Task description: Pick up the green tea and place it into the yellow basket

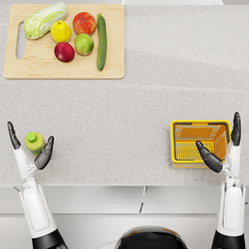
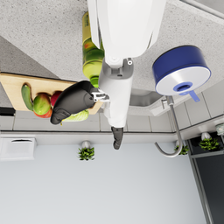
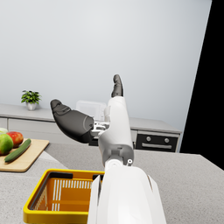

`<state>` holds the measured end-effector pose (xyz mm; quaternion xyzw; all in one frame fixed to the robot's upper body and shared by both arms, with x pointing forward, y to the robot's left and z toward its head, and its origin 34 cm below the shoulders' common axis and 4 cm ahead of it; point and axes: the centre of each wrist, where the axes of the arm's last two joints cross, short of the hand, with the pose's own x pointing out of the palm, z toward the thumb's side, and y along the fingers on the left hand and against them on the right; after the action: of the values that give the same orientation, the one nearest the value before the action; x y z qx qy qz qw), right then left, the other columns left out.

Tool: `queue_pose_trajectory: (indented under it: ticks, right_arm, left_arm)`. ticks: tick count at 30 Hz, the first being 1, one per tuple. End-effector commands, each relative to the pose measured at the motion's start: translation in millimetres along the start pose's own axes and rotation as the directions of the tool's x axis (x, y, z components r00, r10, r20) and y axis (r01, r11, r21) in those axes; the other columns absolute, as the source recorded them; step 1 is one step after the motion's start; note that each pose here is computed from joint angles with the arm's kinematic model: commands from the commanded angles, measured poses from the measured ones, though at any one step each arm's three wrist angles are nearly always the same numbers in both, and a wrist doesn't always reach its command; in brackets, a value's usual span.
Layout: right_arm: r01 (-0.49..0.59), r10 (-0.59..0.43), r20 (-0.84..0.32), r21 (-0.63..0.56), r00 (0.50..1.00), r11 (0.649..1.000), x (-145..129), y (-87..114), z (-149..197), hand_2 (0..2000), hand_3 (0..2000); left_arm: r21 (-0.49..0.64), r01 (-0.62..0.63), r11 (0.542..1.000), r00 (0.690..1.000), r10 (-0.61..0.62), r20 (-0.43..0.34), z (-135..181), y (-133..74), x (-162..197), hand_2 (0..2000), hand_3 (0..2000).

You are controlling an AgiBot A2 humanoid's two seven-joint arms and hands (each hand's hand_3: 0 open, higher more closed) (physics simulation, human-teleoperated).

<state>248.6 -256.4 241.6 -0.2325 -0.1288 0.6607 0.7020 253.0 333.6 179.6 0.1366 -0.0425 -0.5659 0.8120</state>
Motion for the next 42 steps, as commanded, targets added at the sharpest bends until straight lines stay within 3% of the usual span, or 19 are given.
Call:
queue_pose_trajectory:
  ticks: [1, 8, 9, 14, 16, 17, 18, 19, 23, 27, 32, 42]
  right_arm:
    - [-0.016, 0.016, 0.005, -0.024, 1.0, 1.0, 4, -2, 6, 0, 0]
    - [-0.02, 0.02, 0.015, -0.042, 1.0, 0.999, 8, -1, 10, 0, 0]
    - [-0.03, 0.029, 0.018, 0.03, 0.999, 0.999, 10, 11, -5, 0, 0]
    - [-0.04, 0.036, 0.026, 0.149, 0.999, 0.988, 13, 28, -32, 0, 0]
    - [-0.039, 0.039, 0.005, -0.046, 0.999, 0.998, 10, 0, 12, 0, 0]
    - [-0.038, 0.039, 0.01, -0.045, 0.999, 0.998, 11, 1, 12, 0, 0]
    - [-0.035, 0.035, 0.018, -0.042, 0.999, 0.999, 12, 2, 11, 0, 0]
    - [-0.015, 0.015, 0.017, 0.017, 1.0, 1.0, 7, 3, -4, 0, 0]
    - [-0.063, 0.062, 0.039, 0.044, 0.997, 0.997, 22, 4, -11, 0, 0]
    - [-0.194, 0.189, 0.089, 0.061, 0.978, 0.979, 59, 9, -16, 0, 0]
    - [-0.322, 0.319, 0.178, -0.015, 0.931, 0.947, 111, 2, 0, 0, 0]
    - [-0.444, 0.433, 0.249, -0.011, 0.866, 0.896, 167, -6, -3, 0, 0]
  left_arm:
    - [-0.155, 0.017, 0.988, 1.0, -0.017, -0.001, -41, -2, 5, 0, 0]
    - [-0.386, -0.004, 0.923, 1.0, 0.009, 0.013, -99, 11, 6, 0, 0]
    - [-0.402, -0.007, 0.915, 1.0, 0.014, 0.015, -103, 11, 6, 0, 0]
    - [-0.47, -0.016, 0.882, 0.999, 0.032, 0.027, -119, 14, 7, 0, 0]
    - [-0.496, -0.008, 0.868, 0.999, 0.026, 0.029, -125, 14, 10, 0, 0]
    - [-0.486, -0.001, 0.874, 0.999, 0.018, 0.031, -123, 16, 13, 0, 0]
    - [-0.449, -0.004, 0.894, 0.999, 0.02, 0.031, -115, 12, 11, 1361, 327]
    - [-0.433, -0.007, 0.902, 0.999, 0.023, 0.033, -111, 13, 10, 2000, 653]
    - [-0.223, 0.022, 0.975, 0.999, -0.011, 0.049, -57, 17, 10, 2000, 1960]
    - [0.012, 0.126, 0.992, 0.991, -0.126, 0.042, 3, 21, 34, 2000, 2000]
    - [0.253, 0.31, 0.917, 0.946, -0.323, 0.014, 68, 16, 86, 2000, 2000]
    - [0.405, 0.491, 0.771, 0.835, -0.549, 0.033, 117, 14, 169, 2000, 2000]
